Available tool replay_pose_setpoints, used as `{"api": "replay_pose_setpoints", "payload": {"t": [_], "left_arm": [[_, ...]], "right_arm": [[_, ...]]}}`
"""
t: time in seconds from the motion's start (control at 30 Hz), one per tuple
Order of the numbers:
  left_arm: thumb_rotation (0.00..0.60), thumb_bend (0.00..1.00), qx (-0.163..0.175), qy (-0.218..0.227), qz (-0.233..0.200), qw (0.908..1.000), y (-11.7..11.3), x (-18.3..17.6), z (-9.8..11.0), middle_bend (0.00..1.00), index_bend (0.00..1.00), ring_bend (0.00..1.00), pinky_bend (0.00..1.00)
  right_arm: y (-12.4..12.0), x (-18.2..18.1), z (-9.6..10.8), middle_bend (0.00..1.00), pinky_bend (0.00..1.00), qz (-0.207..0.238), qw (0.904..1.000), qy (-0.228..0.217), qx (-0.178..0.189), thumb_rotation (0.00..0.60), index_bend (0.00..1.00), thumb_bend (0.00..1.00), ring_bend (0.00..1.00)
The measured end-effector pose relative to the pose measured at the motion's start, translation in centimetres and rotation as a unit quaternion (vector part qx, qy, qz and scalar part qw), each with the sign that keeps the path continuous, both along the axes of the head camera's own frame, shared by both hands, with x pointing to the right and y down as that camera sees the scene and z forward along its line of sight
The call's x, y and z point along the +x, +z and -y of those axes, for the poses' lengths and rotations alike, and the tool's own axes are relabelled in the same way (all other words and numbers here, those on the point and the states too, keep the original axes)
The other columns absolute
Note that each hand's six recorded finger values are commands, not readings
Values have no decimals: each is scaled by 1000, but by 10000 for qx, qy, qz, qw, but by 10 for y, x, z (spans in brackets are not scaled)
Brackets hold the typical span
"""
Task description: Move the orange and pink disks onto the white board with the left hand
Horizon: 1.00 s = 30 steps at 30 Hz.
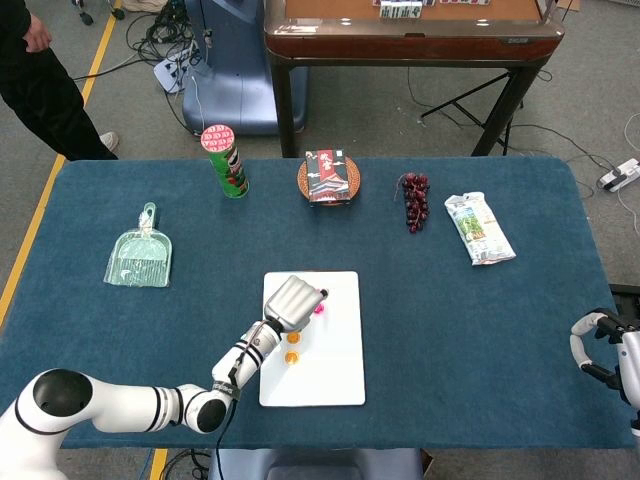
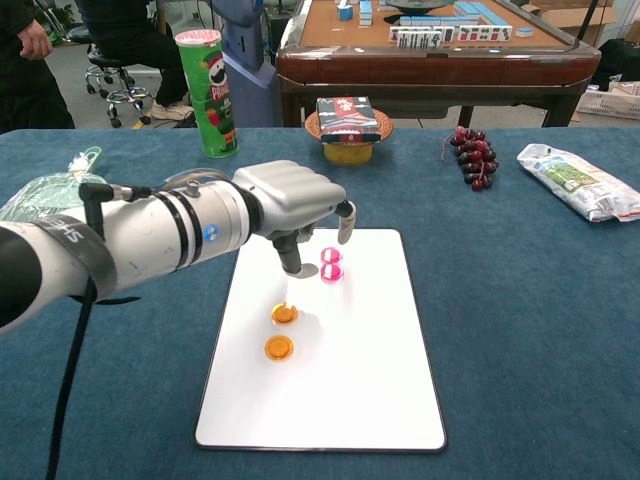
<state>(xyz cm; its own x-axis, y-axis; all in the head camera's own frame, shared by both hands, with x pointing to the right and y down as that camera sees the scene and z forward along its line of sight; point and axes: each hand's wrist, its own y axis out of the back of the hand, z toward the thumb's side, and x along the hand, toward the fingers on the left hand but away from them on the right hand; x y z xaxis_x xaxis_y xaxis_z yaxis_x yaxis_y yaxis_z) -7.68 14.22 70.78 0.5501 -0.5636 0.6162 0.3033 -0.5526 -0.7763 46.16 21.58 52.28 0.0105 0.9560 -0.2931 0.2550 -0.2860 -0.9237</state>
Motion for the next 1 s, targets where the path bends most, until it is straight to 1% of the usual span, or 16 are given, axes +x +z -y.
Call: {"api": "replay_pose_setpoints", "payload": {"t": [0.13,0.2,0.3,0.33,0.37,0.4,0.43,0.47,0.5,0.57,0.63,0.7,0.8,0.9,1.0], "left_arm": [[600,340,-46,-89,-28,9999,-8,-12,-3,1000,385,1000,1000],[600,340,-42,-148,-15,9999,-14,-23,-5,1000,375,1000,1000],[600,340,133,-196,55,9997,-23,-45,-3,989,356,988,1000],[600,340,215,-204,75,9995,-26,-52,-2,971,349,971,1000],[600,340,328,-220,98,9992,-31,-62,-2,929,337,926,1000],[600,340,408,-246,111,9988,-35,-70,-2,854,323,857,998],[600,340,475,-290,122,9984,-39,-79,-2,810,318,815,985],[600,340,539,-385,132,9977,-44,-91,-3,740,314,750,941],[600,340,563,-490,140,9971,-48,-101,-2,661,313,671,855],[600,340,531,-765,157,9955,-53,-125,-2,560,311,560,714],[600,340,493,-1010,157,9935,-57,-146,-2,487,309,471,602],[600,340,515,-1298,133,9901,-63,-170,-1,452,309,421,538],[600,340,592,-1652,21,9845,-73,-200,-6,419,315,376,473],[600,340,727,-1955,-61,9780,-81,-232,-12,413,319,364,457],[600,340,1062,-2115,11,9716,-92,-262,-18,412,319,363,456]], "right_arm": [[0,-1,0,485,563,-1,10000,-9,-1,600,573,395,538],[1,-1,0,485,563,-11,10000,-13,-4,600,572,394,538],[1,-1,0,485,563,-29,10000,-18,-8,600,572,395,538],[1,-2,0,485,563,-36,10000,-17,-8,600,572,395,538],[1,-2,0,485,563,-47,10000,-15,-7,600,572,395,538],[2,-2,0,485,563,-55,10000,-14,-7,600,572,394,538],[2,-2,0,485,563,-64,10000,-14,-7,600,573,394,538],[2,-2,0,485,563,-78,10000,-19,-10,600,573,394,538],[2,-3,0,485,563,-89,10000,-23,-13,600,572,395,538],[3,-4,0,485,563,-115,9999,-34,-21,600,572,395,538],[4,-5,-1,485,563,-139,9999,-45,-30,600,572,395,538],[6,-6,-1,485,563,-163,9998,-55,-42,600,572,395,538],[8,-6,0,485,563,-204,9998,-60,-60,600,572,395,538],[9,-7,0,485,563,-241,9997,-62,-73,600,572,395,538],[11,-8,1,485,563,-267,9996,-70,-79,600,573,395,538]]}}
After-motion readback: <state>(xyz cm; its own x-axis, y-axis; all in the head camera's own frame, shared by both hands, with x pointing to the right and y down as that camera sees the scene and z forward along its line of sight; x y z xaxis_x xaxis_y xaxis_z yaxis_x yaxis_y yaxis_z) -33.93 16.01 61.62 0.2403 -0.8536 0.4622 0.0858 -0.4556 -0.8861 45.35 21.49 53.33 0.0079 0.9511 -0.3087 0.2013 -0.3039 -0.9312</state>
